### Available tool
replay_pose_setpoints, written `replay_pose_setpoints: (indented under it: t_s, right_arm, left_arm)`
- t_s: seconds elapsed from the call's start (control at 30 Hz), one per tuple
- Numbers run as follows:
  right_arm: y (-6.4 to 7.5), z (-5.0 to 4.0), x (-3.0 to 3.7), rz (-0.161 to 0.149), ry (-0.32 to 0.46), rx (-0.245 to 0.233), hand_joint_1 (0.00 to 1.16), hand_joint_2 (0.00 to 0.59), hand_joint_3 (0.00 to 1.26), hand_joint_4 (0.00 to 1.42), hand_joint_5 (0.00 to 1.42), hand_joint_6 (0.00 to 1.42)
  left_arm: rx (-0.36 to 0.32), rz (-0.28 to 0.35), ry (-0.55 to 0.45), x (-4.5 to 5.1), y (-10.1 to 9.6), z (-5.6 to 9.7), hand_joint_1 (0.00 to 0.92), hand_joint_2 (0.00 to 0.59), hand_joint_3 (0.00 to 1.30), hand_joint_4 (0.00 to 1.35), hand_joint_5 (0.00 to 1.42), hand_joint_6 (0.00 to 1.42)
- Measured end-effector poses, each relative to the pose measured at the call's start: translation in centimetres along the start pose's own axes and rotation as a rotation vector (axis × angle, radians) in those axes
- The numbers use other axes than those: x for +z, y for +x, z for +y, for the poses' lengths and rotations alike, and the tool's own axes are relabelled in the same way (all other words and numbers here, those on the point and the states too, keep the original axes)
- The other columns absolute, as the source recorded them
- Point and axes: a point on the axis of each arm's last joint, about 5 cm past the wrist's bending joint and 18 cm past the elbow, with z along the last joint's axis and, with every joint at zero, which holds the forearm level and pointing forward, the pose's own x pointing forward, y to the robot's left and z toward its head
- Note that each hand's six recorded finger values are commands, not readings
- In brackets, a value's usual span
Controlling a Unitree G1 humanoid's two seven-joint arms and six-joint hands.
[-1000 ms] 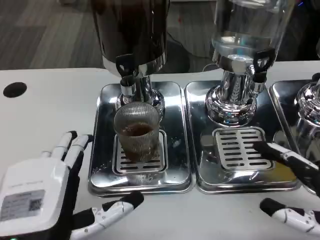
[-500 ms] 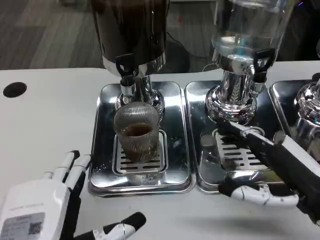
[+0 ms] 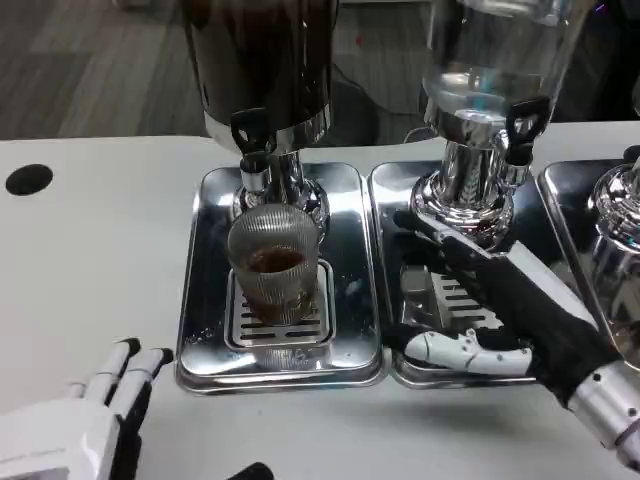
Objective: Grasp the cup under the faucet to collect the drink, then remove the cup.
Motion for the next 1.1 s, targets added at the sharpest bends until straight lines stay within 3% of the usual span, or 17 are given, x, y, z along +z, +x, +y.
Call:
replay_pose_setpoints:
  t_s: [0.17,0.33,0.67,0.77,1.1]
  right_arm:
    - [1.3,0.16,0.04,0.01,-0.007,0.006,0.61,0.107,0.1,0.15,0.16,0.09]
    - [2.6,0.87,0.25,0.008,-0.009,-0.004,0.61,0.108,0.1,0.17,0.17,0.1]
    - [5.2,1.95,0.52,0.029,-0.004,-0.064,0.6,0.113,0.11,0.17,0.17,0.08]
    - [6.1,2.37,0.54,0.048,-0.001,-0.074,0.6,0.114,0.11,0.16,0.17,0.08]
    - [8.3,3.62,0.96,0.06,-0.004,-0.099,0.6,0.114,0.11,0.15,0.15,0.05]
  left_arm:
    - [-0.003,0.018,-0.001,-0.58,-0.4,0.2,0.0,0.045,0.21,0.1,0.21,0.42]
    - [-0.026,0.028,0.014,-0.88,-1.0,0.3,0.0,0.047,0.22,0.1,0.21,0.42]
    - [-0.047,0.026,-0.006,-1.08,-2.2,0.3,0.0,0.061,0.22,0.1,0.22,0.42]
    - [-0.051,0.023,-0.005,-1.15,-2.6,0.3,0.0,0.062,0.22,0.11,0.22,0.42]
    - [-0.049,0.011,-0.003,-1.3,-3.2,0.4,0.0,0.065,0.22,0.11,0.22,0.42]
